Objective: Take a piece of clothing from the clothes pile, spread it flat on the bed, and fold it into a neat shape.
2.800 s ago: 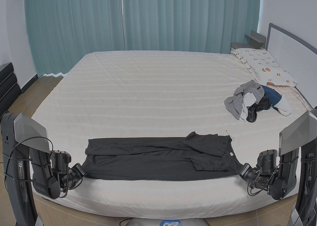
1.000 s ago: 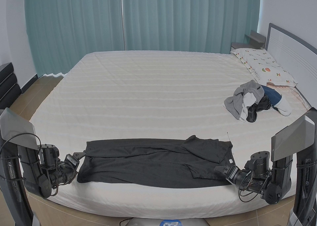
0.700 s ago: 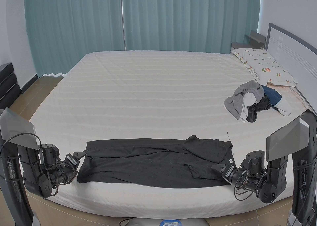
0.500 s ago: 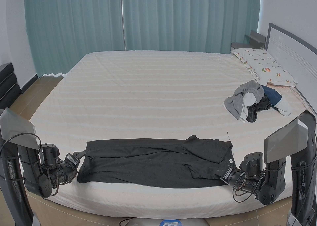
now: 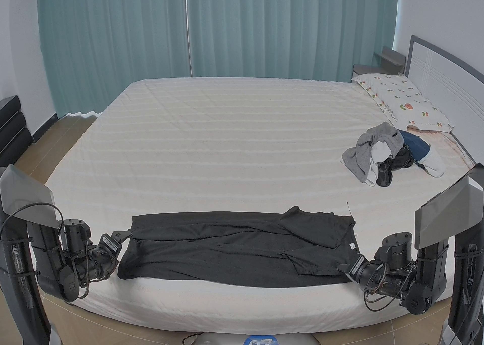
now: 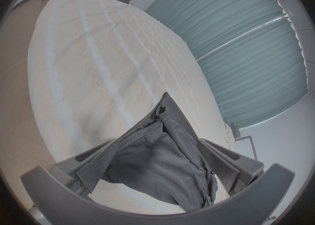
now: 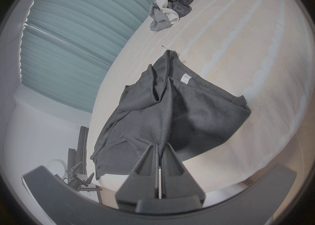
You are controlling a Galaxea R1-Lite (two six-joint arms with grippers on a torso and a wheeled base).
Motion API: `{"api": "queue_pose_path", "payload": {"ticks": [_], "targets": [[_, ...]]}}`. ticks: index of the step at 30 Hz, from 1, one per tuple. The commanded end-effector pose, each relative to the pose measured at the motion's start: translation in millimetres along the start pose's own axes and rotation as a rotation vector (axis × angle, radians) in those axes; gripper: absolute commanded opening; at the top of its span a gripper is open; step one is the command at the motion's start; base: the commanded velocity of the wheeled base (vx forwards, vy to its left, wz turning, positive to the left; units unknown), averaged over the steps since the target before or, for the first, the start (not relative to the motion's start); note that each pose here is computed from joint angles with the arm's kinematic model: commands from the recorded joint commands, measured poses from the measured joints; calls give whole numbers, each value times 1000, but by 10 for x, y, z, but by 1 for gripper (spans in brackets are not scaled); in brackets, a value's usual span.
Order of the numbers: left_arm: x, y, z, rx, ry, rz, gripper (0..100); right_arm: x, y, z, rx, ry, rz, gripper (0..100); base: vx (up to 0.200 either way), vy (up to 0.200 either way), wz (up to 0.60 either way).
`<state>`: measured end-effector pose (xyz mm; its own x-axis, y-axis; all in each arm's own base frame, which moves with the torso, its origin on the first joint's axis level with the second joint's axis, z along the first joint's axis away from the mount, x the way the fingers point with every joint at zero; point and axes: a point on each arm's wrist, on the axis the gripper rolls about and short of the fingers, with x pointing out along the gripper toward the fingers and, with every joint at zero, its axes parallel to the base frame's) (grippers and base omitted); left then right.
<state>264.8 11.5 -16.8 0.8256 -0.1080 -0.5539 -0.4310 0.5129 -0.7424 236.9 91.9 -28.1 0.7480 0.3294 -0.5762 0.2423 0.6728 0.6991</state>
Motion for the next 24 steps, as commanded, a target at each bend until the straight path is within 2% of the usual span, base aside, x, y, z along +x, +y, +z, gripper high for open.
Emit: {"api": "queue_pose_path", "payload": {"ticks": [1,4,5,8,10,15,19,24], "targets": [[2,4,-2,-1,1,1,100,4,-23,-6,2,3,-8,0,0,0,0],[2,4,-2,-1,1,1,100,29,-69,-34,0,17,-30,0,0,0,0],[2,4,-2,-1,1,1,100,56,-84,-43,-3,18,-34,100,0,0,0],[2,4,-2,-1,2,1,100,58,-83,-4,-25,2,-30,100,0,0,0],[0,6,-3,-1,1,3,100,-37,27,119,-62,-52,18,100,0,0,0],[0,6,-3,-1,1,3,100,-204,257,462,-81,-170,142,100,0,0,0],[1,4,-7,2,3,2,100,-41,283,652,-93,-185,140,100,0,0,0],[-1,4,-12,4,5,3,100,341,364,757,-92,-148,114,100,0,0,0]]}}
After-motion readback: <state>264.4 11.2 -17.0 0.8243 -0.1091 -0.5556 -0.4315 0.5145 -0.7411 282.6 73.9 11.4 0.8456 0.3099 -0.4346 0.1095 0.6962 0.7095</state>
